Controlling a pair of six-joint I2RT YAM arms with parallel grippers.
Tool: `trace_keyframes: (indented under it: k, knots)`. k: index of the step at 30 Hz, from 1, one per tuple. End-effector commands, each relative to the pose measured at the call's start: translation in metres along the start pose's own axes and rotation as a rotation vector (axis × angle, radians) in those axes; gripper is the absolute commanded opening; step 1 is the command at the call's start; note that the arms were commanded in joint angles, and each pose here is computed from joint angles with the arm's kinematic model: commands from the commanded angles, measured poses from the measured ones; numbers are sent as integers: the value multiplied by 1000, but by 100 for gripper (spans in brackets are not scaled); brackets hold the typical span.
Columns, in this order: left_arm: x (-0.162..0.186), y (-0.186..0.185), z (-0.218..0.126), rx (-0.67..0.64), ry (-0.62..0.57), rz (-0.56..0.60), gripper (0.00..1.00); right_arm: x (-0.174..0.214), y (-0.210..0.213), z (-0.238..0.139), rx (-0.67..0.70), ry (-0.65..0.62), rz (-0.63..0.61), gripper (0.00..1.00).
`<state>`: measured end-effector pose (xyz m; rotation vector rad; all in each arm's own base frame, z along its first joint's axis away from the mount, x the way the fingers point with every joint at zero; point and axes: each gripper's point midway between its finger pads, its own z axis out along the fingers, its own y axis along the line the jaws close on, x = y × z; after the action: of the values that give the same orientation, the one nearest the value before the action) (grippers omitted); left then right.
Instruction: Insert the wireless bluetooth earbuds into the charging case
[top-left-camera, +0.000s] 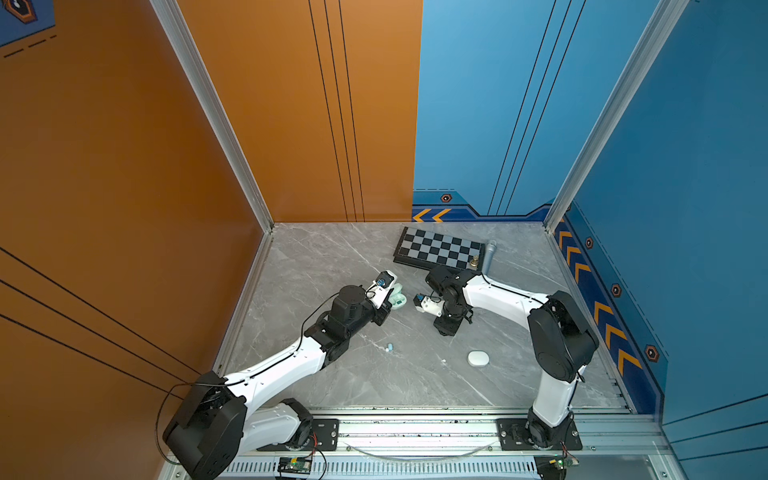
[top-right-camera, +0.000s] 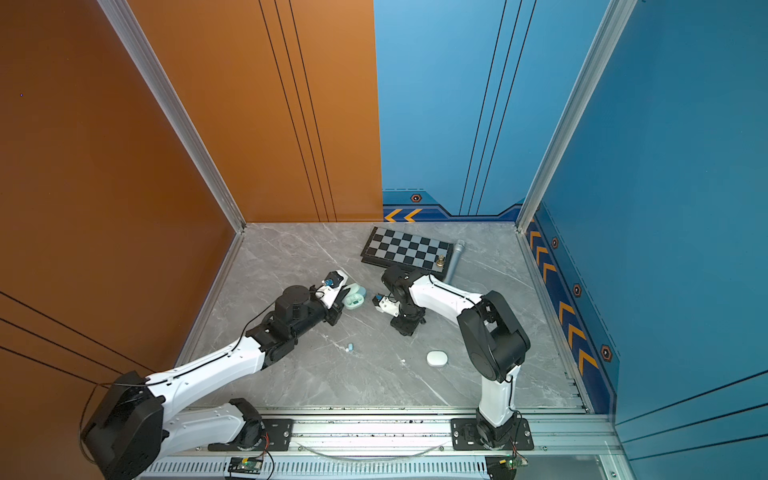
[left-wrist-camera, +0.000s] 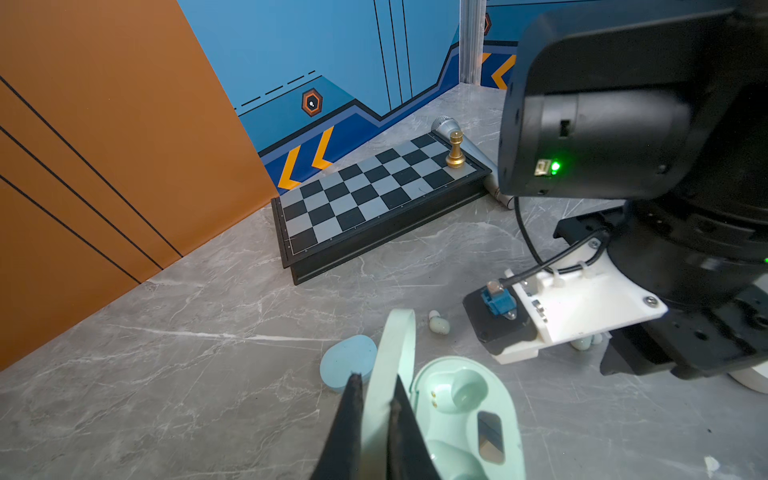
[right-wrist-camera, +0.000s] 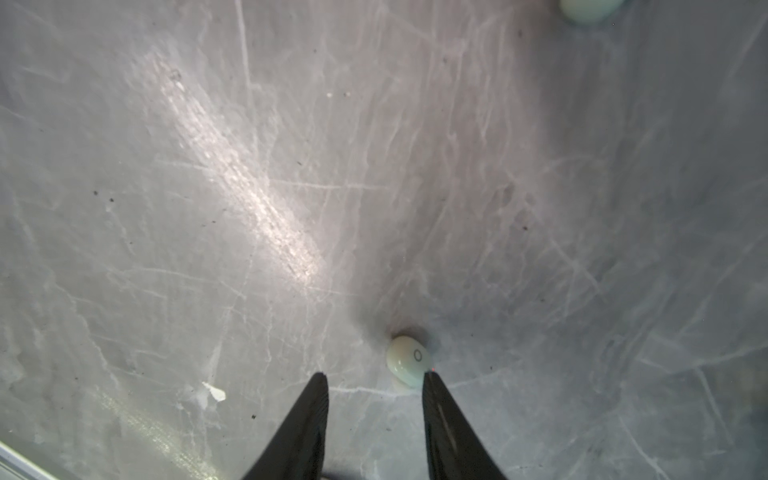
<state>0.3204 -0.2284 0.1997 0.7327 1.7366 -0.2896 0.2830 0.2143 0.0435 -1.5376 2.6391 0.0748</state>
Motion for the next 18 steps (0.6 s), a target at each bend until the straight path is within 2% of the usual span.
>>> trace_keyframes:
  k: [1,9,18]
  knots:
    - [3,6,-4,-23,4,-19,0,-15,-8,-3,18,-49,-57,41]
    - [2,7,-3,-28,6,-22,0,-10,-6,11,-7,-10,-37,39]
    - [2,6,0,-21,9,-22,0,6,-4,19,-56,16,41,38]
